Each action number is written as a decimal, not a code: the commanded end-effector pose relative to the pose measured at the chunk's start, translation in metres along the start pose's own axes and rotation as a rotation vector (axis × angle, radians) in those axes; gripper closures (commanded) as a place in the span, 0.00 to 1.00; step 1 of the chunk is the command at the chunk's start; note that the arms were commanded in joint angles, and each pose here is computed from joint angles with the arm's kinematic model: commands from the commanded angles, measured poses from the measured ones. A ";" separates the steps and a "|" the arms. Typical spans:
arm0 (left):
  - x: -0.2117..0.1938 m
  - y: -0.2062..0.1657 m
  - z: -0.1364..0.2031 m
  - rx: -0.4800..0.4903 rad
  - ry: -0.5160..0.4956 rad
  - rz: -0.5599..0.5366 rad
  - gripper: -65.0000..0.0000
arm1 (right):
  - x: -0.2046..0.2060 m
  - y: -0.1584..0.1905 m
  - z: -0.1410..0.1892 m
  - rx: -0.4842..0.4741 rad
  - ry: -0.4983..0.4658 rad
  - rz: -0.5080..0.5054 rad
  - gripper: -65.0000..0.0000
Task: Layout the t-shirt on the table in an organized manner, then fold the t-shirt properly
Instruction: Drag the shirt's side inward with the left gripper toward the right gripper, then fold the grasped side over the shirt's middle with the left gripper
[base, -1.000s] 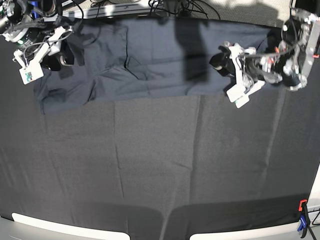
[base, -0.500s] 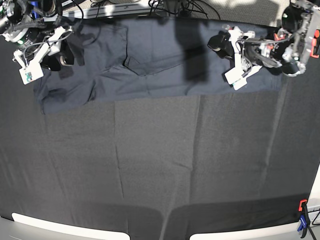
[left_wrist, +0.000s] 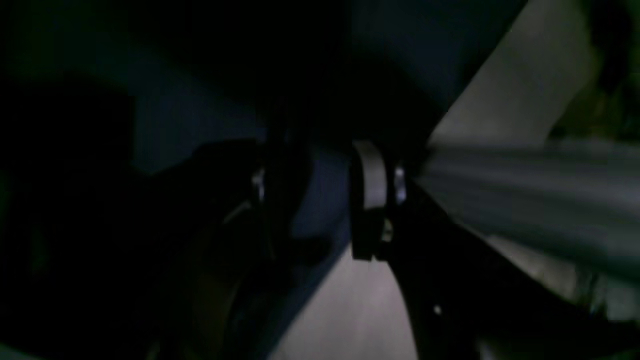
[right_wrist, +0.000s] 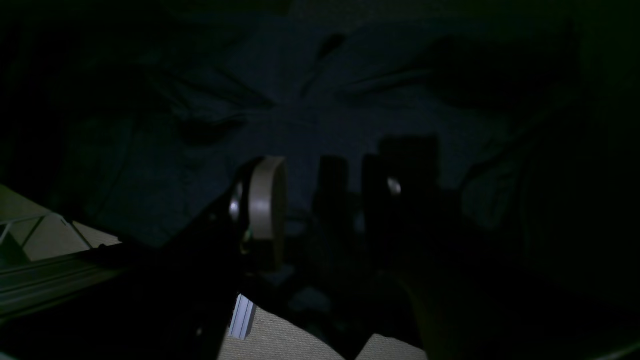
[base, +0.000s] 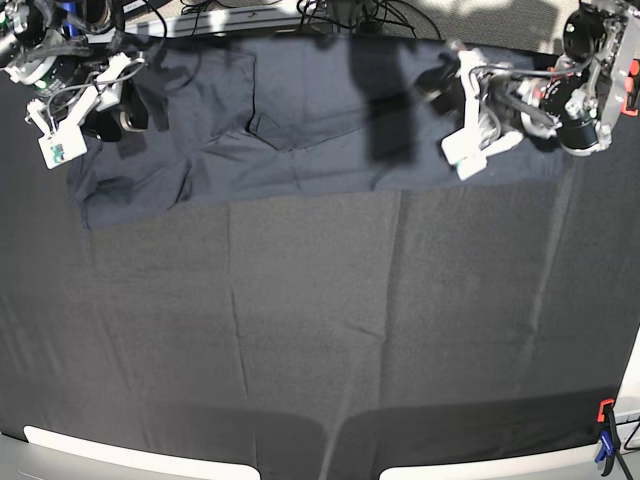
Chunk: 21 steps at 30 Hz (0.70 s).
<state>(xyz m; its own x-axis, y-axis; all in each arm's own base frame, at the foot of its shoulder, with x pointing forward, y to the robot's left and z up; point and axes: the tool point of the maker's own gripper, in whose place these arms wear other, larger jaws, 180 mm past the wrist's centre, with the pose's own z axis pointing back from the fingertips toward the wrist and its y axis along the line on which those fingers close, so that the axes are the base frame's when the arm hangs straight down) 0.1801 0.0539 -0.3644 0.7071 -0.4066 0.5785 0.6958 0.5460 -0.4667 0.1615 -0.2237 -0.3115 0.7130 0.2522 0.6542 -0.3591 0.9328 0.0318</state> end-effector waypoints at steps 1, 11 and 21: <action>0.032 -0.004 0.008 -0.013 -0.110 -0.032 0.70 | 0.009 0.001 0.004 0.004 -0.027 0.041 0.63; 0.094 -0.025 -0.025 -0.086 -0.281 0.000 0.70 | -0.014 -0.041 0.017 -0.185 0.120 0.109 0.63; 0.064 -0.012 -0.087 -0.079 -0.167 0.163 0.70 | 0.000 -0.074 0.056 -0.287 0.002 0.012 0.63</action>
<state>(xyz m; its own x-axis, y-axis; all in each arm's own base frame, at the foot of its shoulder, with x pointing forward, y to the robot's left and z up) 0.2197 -0.0390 -0.3920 0.8024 -0.2155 0.5565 0.5704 0.5511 -0.6091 0.1501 -0.3101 -0.2803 0.7368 0.2253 0.6374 -0.1498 0.9738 -0.1711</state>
